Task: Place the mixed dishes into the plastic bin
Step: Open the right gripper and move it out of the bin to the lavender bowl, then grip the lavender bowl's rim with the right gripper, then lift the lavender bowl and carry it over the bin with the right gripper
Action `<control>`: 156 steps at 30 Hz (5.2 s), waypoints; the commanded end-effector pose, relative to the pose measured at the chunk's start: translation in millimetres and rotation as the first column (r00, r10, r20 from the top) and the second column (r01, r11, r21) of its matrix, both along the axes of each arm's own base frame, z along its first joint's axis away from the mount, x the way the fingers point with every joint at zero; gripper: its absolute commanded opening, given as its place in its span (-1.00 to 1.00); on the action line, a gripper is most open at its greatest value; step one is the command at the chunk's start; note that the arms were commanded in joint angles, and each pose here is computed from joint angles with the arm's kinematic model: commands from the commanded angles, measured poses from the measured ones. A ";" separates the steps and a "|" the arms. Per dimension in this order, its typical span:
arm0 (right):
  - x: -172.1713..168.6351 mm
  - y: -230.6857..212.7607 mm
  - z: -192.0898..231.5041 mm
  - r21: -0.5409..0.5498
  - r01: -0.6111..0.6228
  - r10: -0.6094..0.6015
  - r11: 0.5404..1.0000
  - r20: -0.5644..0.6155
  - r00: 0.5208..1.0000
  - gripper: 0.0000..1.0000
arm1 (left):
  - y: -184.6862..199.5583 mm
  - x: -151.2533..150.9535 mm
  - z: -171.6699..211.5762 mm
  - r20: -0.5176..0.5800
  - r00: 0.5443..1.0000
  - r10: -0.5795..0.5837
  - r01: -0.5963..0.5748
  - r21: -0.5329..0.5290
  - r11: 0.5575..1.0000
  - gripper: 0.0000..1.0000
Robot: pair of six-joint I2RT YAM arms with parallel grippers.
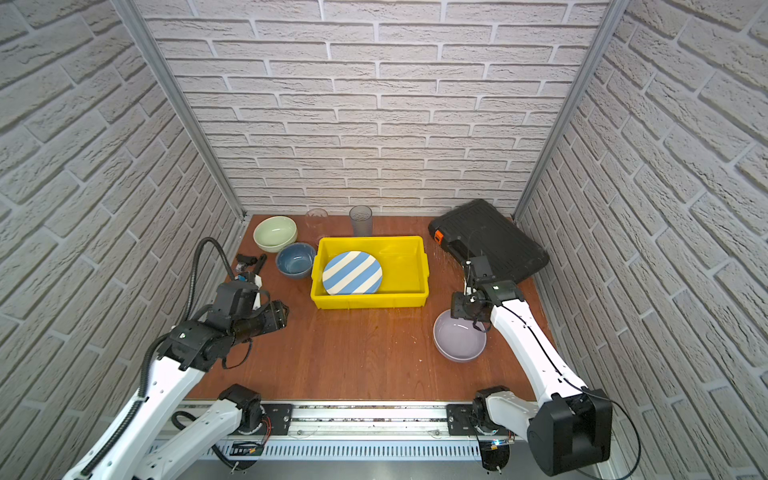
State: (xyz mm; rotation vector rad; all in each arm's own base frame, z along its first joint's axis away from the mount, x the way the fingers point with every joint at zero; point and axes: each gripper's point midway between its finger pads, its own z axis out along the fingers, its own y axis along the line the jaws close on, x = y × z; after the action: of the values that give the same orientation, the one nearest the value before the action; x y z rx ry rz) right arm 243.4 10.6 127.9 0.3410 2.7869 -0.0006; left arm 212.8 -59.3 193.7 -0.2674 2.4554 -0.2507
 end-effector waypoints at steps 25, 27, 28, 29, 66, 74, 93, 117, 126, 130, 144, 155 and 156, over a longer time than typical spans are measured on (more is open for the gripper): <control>-11.1 -37.4 -65.3 -0.030 0.246 -0.248 0.969 -0.094 0.964 0.05 | 4.7 10.5 -3.7 0.010 1.000 -0.029 0.029 -0.082 0.996 0.53; -11.6 -35.5 -70.7 -0.021 0.245 -0.246 0.969 -0.104 0.964 0.03 | 4.9 9.7 -4.3 0.005 1.000 -0.029 0.030 -0.081 0.996 0.53; -11.9 -33.8 -73.4 -0.013 0.244 -0.244 0.970 -0.109 0.964 0.00 | 4.9 9.0 -4.4 0.006 1.000 -0.030 0.030 -0.081 0.996 0.53; -11.1 -31.6 -76.0 0.002 0.242 -0.240 0.970 -0.111 0.964 -0.03 | 5.2 8.7 -4.3 0.006 1.000 -0.029 0.030 -0.081 0.996 0.53; -7.4 -7.7 -66.8 0.108 0.163 -0.154 0.981 -0.083 0.985 -0.88 | 10.2 -2.5 6.6 0.065 0.998 0.009 -0.002 -0.105 0.994 0.55; -10.5 -3.7 -51.3 0.106 0.162 -0.155 0.981 -0.073 0.985 -0.89 | 9.4 3.4 8.3 0.076 0.997 0.002 0.006 -0.101 0.995 0.55; -27.7 40.9 -34.1 0.126 -0.005 0.016 0.992 -0.092 0.996 -0.89 | 28.1 31.8 23.7 0.068 0.997 0.047 -0.043 -0.050 0.998 0.64; 40.4 123.7 92.6 0.261 -0.403 0.377 0.877 0.148 0.914 -0.89 | 26.4 23.2 4.3 0.052 0.998 0.029 -0.021 -0.149 0.989 0.84; 93.8 156.5 109.2 0.325 -0.403 0.343 0.855 0.228 0.911 -0.89 | 23.6 18.5 4.1 0.053 0.998 0.023 -0.014 -0.164 0.986 0.88; 116.3 169.4 104.1 0.323 -0.386 0.329 0.864 0.218 0.919 -0.89 | 20.6 17.1 3.7 0.055 0.998 0.017 -0.007 -0.182 0.983 0.89; 171.0 220.4 76.3 0.307 -0.361 0.309 0.881 0.204 0.929 -0.89 | 9.9 18.0 -11.1 0.052 0.999 -0.010 0.022 -0.240 0.970 0.94; 195.7 250.8 46.0 0.282 -0.330 0.289 0.901 0.177 0.941 -0.89 | 7.4 20.2 -12.7 0.064 0.998 -0.022 0.038 -0.250 0.968 0.96; 197.4 252.8 43.3 0.281 -0.328 0.288 0.902 0.175 0.942 -0.89 | 7.1 20.5 -12.2 0.067 0.997 -0.024 0.040 -0.251 0.967 0.96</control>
State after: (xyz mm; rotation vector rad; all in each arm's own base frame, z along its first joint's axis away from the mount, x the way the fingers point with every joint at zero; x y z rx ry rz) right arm 418.6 239.0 140.7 -0.0506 2.8081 0.4038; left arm 226.8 -50.9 175.3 -0.3503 2.4110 -0.5638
